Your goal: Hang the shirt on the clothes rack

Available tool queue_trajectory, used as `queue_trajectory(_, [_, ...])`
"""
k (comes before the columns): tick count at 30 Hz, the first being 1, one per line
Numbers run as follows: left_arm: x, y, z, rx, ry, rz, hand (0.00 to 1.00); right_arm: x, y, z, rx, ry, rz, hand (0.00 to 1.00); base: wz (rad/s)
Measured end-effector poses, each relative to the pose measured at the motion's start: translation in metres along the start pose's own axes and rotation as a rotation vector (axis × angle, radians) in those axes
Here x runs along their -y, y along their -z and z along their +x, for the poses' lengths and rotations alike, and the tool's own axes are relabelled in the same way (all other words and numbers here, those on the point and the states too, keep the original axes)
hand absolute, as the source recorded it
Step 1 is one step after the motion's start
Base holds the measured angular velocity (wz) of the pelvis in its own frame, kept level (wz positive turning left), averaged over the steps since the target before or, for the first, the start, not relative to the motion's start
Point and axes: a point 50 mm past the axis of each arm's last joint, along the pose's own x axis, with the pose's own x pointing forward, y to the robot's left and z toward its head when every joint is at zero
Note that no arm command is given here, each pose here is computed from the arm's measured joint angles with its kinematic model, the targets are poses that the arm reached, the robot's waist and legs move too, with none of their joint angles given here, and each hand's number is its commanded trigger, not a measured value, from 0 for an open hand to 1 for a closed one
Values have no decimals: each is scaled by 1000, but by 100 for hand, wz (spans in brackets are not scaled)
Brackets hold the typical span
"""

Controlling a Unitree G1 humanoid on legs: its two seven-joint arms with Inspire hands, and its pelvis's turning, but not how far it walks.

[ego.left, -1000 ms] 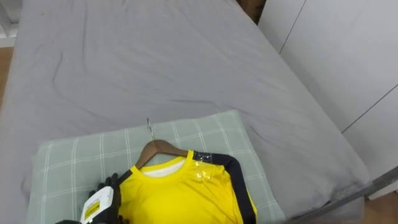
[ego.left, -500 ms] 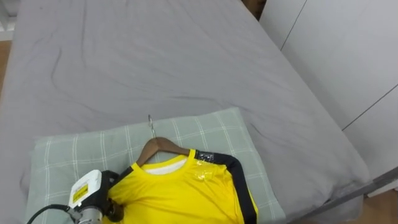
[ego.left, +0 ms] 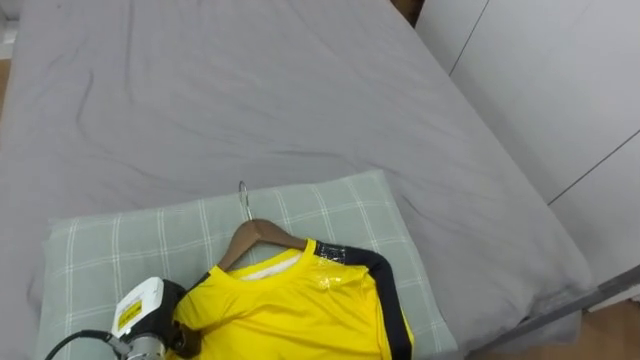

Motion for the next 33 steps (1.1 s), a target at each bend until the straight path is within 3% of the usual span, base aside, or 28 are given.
queue_trajectory(21, [19,2,-10,-1,42,-35,100,7,3,-2,23,38,10,0,1])
queue_trajectory(33, [14,-23,-13,161,-28,-102,100,9,6,-2,28,50,9,0,1])
